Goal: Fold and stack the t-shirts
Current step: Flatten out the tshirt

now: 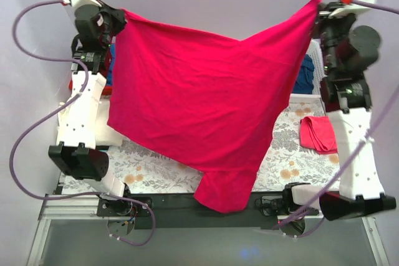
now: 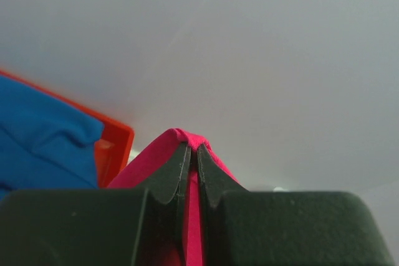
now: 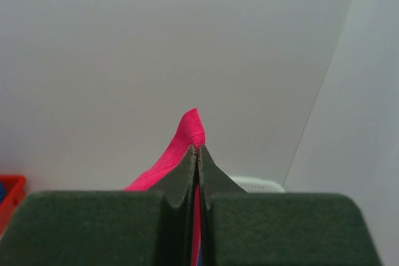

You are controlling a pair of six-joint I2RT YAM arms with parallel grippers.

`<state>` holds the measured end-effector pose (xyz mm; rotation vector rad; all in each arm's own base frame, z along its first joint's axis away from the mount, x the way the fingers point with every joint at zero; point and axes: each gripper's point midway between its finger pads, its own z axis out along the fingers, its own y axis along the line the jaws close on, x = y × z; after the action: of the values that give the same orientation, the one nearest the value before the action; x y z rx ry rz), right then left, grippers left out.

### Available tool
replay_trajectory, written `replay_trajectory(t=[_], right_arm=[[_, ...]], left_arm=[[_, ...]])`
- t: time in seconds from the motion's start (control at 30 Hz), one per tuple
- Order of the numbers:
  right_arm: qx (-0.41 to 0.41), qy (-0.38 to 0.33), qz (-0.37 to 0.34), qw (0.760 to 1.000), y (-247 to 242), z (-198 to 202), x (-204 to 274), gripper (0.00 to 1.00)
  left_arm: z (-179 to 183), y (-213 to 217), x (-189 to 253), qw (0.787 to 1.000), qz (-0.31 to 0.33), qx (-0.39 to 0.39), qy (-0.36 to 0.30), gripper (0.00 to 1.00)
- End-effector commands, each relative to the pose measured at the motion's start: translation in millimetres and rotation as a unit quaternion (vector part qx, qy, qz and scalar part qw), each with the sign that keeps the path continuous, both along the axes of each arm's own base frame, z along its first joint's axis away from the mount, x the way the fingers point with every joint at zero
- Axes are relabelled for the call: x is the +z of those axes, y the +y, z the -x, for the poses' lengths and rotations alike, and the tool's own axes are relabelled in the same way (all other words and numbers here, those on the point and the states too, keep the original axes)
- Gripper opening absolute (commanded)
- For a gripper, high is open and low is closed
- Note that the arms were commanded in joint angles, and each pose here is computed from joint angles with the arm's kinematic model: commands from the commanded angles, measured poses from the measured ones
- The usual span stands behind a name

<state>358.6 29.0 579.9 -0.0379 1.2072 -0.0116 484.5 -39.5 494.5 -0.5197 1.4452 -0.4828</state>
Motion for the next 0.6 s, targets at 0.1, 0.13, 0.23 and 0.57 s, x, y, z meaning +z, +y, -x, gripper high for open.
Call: replay_trajectory(t=[0.1, 0.13, 0.23, 0.57], right_arm=[[-0.016, 0.015, -0.019, 1.000, 1.6, -66.6, -33.3, 0.01], [-0.017, 0.012, -0.018, 1.000, 1.8, -71.0, -30.2, 0.01], [-0.017, -0.009, -0.013, 1.000, 3.2, -77.7, -2.5, 0.01], [-0.007, -0.098, 0.003, 0.995, -2.0, -2.3, 86.0, 0.01]], left_arm=[[-54.8, 9.0, -35.4, 0.999, -0.008, 0.026, 0.019, 0.00], [-60.5, 9.7, -31.8, 0.999, -0.012, 0.029, 0.015, 0.00], [-79.5, 9.7, 15.3, 0.999, -0.027, 0.029, -0.030, 0.00], [15.0, 19.6, 113.6, 0.988, -0.038, 0.039, -0.143, 0.00]])
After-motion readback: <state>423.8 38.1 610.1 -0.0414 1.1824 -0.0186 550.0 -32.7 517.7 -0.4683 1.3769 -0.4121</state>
